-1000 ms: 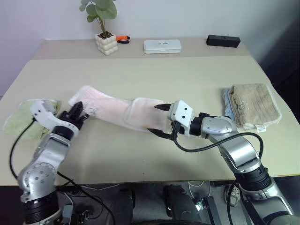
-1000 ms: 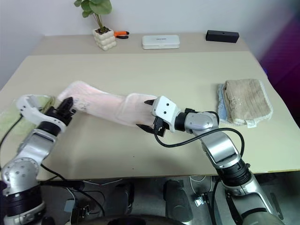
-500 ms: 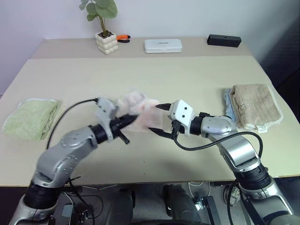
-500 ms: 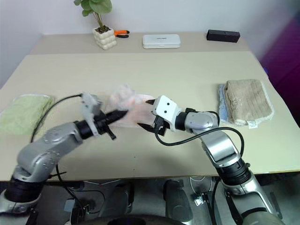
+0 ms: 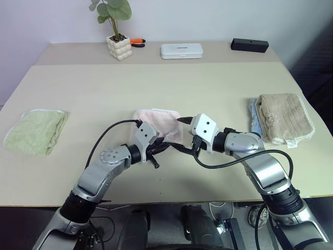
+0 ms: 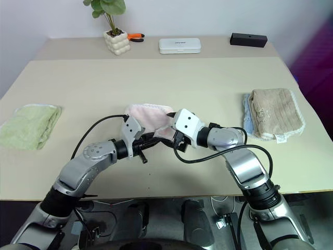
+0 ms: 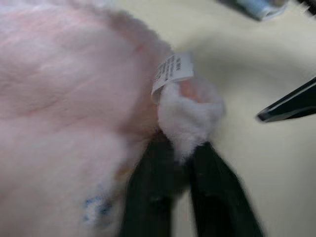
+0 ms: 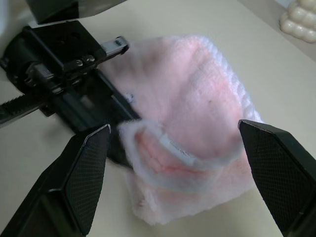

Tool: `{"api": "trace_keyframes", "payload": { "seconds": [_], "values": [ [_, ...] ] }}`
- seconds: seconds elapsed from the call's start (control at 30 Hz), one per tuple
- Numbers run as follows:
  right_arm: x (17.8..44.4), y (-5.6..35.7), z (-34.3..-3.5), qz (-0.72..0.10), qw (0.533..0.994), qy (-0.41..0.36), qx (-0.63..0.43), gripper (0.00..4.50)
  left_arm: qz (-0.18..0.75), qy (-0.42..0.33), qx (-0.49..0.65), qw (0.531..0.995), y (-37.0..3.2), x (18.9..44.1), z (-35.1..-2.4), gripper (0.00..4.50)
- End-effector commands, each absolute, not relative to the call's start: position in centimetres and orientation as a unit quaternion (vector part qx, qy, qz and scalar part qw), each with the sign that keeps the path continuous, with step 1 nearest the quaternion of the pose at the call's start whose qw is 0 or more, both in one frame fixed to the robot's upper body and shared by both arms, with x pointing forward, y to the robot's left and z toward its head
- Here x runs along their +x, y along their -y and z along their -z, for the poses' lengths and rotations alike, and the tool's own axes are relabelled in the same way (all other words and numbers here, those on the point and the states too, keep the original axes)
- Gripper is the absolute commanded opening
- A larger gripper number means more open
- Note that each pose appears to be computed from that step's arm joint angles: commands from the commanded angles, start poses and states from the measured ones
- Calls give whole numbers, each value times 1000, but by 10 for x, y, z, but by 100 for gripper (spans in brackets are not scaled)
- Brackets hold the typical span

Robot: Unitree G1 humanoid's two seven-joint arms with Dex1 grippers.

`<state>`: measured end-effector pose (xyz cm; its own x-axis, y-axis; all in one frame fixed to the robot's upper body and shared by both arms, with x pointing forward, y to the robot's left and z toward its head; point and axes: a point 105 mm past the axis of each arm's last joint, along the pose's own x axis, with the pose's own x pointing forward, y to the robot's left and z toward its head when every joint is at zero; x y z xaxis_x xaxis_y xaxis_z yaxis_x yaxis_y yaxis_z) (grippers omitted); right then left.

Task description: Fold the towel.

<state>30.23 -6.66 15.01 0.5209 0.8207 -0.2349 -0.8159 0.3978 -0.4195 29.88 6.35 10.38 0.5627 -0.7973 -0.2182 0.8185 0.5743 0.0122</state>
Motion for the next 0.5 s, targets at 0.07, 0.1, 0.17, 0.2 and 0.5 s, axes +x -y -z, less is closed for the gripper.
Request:
{"api": "trace_keyframes", "payload": {
  "seconds": [0.07,0.1,0.17,0.2,0.5],
  "values": [
    [303,69,-164,-482,837,31,-257,428,452,-63,42,889,-80,294,-130,335],
    [303,70,-164,-481,837,31,-257,428,451,-62,40,889,-82,293,-131,384],
    [304,72,-165,-478,839,31,-258,428,444,-69,12,893,-96,287,-137,427],
    [306,74,-168,-474,844,32,-250,402,448,-68,-17,891,-109,278,-145,430],
    [311,64,-195,-476,862,53,-167,2,325,-11,-35,945,-163,293,-180,86]
  ]
}}
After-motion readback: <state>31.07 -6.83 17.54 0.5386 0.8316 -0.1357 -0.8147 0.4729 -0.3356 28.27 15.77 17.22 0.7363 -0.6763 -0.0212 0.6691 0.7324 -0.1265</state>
